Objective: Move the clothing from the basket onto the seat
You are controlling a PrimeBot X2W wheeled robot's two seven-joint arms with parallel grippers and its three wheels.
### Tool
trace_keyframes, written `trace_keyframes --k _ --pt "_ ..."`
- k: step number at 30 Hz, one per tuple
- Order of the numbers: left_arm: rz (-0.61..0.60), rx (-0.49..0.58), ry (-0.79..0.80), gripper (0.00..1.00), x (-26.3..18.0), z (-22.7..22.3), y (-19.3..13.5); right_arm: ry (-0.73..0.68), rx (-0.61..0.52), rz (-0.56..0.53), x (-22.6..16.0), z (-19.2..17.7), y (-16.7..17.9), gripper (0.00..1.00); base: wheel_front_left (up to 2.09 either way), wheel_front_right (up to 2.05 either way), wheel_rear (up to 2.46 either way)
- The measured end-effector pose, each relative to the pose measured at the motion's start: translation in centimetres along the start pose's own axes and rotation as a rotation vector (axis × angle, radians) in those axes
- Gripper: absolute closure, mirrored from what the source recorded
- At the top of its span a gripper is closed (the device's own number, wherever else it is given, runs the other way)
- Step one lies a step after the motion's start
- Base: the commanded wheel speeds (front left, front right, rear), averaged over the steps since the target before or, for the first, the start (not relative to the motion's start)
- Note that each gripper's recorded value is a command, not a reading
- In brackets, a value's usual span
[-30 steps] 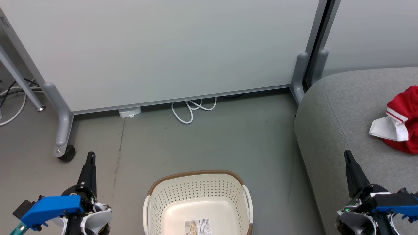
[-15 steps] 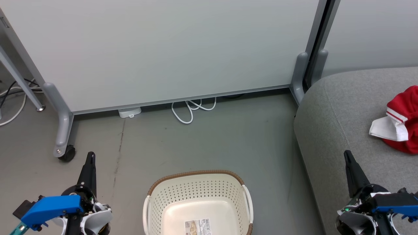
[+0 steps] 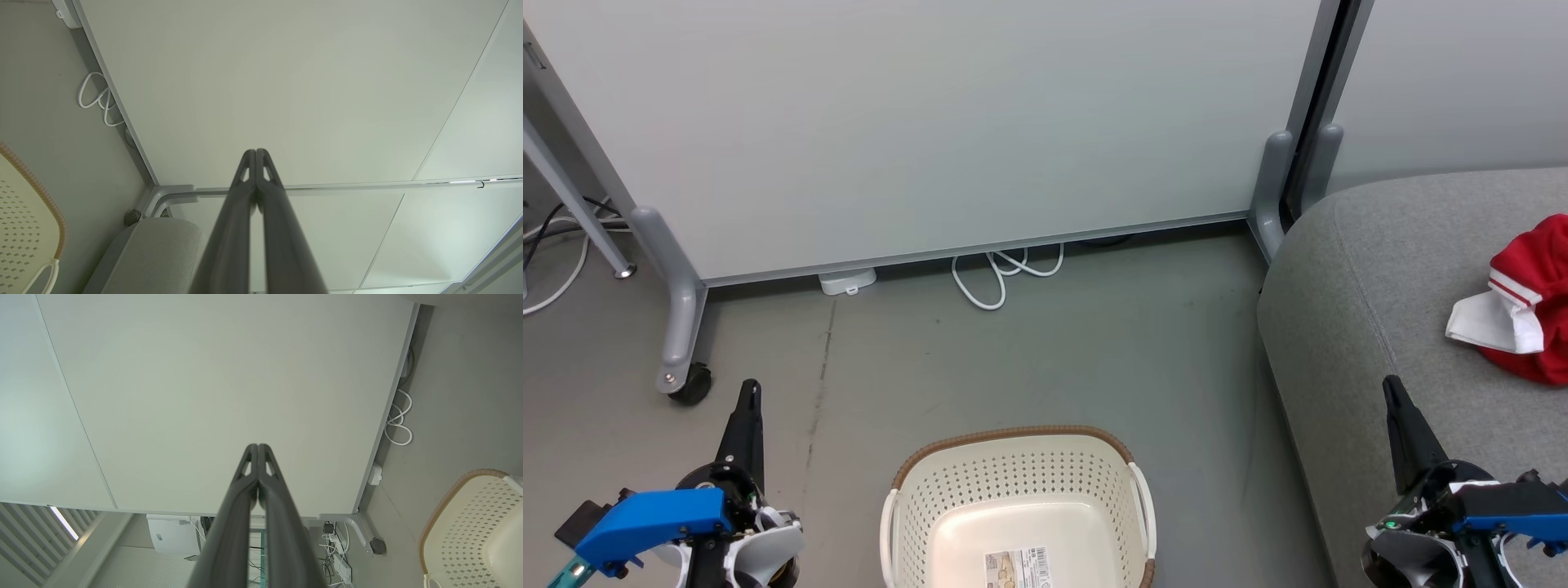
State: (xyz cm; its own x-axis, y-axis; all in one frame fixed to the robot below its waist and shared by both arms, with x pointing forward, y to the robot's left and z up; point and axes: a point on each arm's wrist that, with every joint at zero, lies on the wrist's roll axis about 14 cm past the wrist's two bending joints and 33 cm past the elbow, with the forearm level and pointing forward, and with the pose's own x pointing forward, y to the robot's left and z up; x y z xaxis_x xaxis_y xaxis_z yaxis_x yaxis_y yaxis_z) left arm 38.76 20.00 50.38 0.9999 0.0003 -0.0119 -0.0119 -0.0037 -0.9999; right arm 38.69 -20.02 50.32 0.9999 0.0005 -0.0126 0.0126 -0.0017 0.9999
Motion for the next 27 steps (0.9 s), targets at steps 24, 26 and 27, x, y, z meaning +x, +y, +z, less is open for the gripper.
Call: trace_keyframes --k 24,26,27 --pt "0.000 0.000 0.000 1.00 0.00 0.00 0.00 0.000 0.000 0.000 0.00 0.00 0.00 1.00 0.00 0.00 0.00" --pt "0.000 0.000 0.000 1.00 0.00 0.00 0.00 0.000 0.000 0.000 0.00 0.00 0.00 1.00 0.00 0.00 0.00" --pt "0.000 0.000 0.000 1.00 0.00 0.00 0.00 0.000 0.000 0.000 0.00 0.00 0.00 1.00 0.00 0.00 0.00"
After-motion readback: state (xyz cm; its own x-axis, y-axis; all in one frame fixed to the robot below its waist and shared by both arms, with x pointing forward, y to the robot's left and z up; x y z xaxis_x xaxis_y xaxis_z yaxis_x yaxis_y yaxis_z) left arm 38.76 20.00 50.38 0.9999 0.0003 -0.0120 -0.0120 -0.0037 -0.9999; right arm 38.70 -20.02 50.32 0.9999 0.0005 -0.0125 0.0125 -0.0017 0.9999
